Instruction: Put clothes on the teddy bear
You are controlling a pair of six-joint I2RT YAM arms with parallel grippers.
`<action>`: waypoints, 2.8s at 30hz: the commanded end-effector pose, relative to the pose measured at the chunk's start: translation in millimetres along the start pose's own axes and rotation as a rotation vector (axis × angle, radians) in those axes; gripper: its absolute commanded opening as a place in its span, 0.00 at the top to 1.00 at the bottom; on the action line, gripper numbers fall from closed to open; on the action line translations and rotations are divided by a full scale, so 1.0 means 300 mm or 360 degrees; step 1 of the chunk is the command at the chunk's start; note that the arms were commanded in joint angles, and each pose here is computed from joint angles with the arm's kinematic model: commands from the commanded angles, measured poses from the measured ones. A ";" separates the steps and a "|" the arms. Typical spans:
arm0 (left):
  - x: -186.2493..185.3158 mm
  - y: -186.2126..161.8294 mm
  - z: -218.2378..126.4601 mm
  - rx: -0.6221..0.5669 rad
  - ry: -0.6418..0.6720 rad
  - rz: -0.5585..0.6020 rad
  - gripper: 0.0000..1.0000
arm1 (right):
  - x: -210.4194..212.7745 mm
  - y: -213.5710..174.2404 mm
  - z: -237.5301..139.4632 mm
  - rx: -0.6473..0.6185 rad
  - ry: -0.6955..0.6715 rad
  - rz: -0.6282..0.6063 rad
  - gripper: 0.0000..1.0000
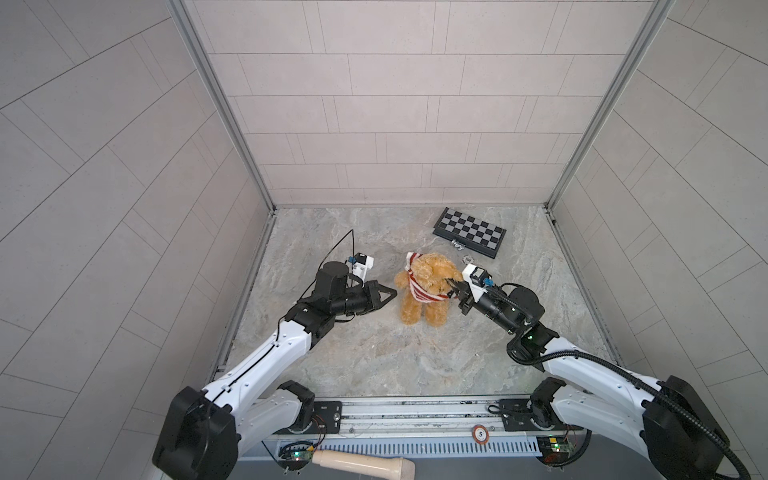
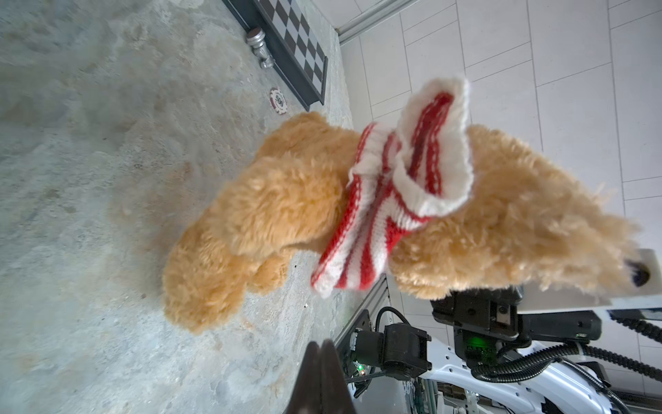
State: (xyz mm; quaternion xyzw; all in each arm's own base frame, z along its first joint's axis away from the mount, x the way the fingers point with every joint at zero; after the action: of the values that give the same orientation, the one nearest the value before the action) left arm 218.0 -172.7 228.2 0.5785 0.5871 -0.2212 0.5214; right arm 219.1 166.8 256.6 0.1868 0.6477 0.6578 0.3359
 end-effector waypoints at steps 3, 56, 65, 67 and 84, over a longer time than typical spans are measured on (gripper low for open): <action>-0.059 0.026 0.025 -0.0025 -0.0185 0.0053 0.88 | 0.013 0.068 -0.014 -0.0238 0.0132 -0.0010 1.00; -0.178 0.118 0.105 -0.0051 -0.0330 0.0113 0.96 | -0.019 0.074 -0.034 -0.0414 0.0185 0.0142 1.00; -0.023 0.107 0.005 -0.0240 -0.0152 -0.0062 1.00 | -0.086 0.079 -0.064 -0.0505 -0.0021 0.0232 1.00; 0.029 0.098 -0.026 -0.0277 -0.0078 -0.0116 1.00 | -0.107 0.096 -0.078 -0.0564 -0.0055 0.0273 1.00; 0.134 -0.079 0.055 0.0103 0.0157 -0.0153 1.00 | -0.130 0.151 -0.037 -0.0458 -0.0288 0.0145 1.00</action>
State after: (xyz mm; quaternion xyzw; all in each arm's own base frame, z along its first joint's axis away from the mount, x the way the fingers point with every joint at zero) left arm 228.0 -181.3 193.5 0.5638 0.6174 -0.2316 0.4973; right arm 230.3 139.8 261.8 0.2457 0.5591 0.7343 0.2964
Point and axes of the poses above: each gripper's point midway between its finger pads, its own z axis out along the fingers, its own x axis along the line the jaws close on, y = z × x, the point moved 8 cm from there along -z, back along the fingers, and after that the axes turned 1 degree about -z, right-handed, at the moved point
